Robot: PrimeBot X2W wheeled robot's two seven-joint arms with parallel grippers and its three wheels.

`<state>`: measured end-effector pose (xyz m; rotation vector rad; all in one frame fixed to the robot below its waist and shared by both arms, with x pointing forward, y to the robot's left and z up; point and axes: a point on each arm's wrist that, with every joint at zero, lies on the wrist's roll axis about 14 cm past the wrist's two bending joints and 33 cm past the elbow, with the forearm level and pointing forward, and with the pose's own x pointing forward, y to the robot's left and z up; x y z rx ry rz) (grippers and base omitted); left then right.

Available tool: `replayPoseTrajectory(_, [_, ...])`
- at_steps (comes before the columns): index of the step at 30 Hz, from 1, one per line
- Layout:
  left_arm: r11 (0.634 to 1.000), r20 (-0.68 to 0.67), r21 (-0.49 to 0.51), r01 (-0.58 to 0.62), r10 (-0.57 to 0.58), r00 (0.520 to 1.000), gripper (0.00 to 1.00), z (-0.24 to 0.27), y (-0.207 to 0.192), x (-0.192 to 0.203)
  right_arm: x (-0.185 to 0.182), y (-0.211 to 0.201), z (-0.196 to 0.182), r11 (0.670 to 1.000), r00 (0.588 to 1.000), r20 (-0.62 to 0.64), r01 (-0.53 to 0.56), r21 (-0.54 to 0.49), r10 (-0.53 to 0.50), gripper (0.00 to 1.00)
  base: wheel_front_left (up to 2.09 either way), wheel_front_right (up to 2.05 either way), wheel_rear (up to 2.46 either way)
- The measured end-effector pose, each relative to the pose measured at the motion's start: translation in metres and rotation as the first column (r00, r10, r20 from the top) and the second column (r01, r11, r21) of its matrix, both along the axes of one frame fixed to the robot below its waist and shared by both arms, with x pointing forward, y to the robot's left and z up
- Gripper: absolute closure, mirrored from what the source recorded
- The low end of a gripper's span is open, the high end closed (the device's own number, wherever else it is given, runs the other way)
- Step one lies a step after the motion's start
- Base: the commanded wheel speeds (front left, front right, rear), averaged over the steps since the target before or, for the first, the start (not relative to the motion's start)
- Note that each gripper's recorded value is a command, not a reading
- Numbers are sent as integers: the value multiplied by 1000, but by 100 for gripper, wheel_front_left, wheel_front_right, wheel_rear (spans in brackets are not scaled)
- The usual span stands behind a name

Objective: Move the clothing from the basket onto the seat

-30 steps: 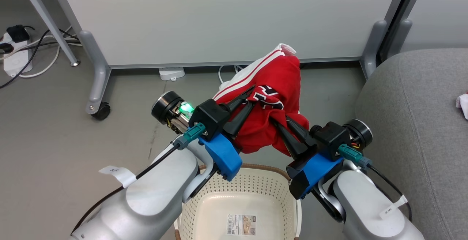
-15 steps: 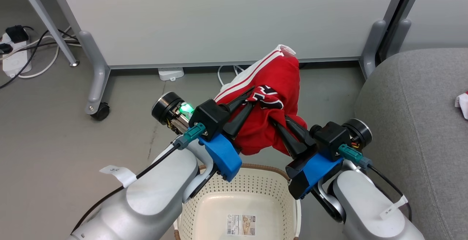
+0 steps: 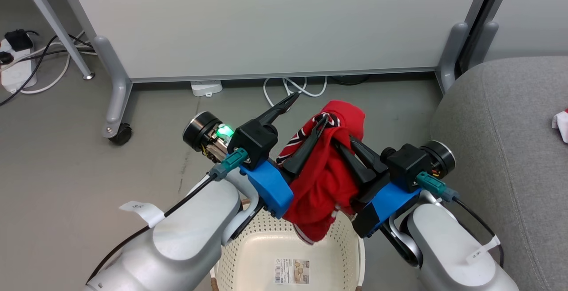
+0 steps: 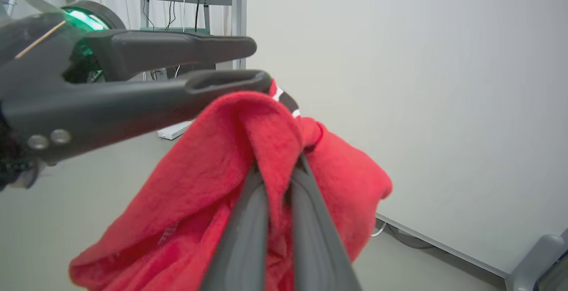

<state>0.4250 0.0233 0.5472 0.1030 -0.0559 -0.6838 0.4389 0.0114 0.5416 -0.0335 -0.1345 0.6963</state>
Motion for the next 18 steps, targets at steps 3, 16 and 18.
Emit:
replayPoseTrajectory(3, [1000,0,0,-4,4,1000,0,-1,0,2,3,-5,-1,1000,1000,-6,15,8,-15,100,0,0,0])
replayPoseTrajectory(16, [996,4,-31,87,-86,996,0,-4,-31,8,14,-64,0,981,982,-8,187,54,-187,100,0,0,0])
replayPoseTrajectory(18, [993,-2,-34,115,-116,993,0,-7,-41,8,15,-79,-1,973,974,-8,226,52,-226,100,0,0,0])
